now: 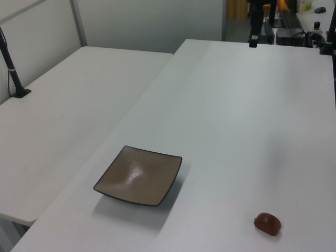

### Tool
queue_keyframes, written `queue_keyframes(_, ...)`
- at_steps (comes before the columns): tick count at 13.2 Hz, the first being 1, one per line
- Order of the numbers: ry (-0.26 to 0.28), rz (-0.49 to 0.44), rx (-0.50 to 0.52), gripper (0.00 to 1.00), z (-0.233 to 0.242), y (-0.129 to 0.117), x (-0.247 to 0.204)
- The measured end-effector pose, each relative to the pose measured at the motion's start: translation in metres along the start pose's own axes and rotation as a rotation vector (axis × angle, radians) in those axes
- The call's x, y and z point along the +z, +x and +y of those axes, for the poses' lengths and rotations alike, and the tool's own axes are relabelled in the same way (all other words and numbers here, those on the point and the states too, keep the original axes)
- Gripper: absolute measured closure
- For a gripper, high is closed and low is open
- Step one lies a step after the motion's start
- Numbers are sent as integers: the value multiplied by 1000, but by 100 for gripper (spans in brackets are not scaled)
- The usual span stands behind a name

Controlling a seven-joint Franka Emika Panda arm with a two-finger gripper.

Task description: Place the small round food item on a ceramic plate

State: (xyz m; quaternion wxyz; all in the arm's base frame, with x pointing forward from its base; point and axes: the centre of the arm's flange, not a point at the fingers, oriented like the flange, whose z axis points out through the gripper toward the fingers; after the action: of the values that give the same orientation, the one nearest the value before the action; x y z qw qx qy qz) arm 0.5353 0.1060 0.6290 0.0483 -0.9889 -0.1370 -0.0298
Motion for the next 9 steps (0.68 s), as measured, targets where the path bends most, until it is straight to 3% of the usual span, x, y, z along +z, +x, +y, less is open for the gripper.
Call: queue_keyframes(9,-2,-8,-7,0,0,1,4)
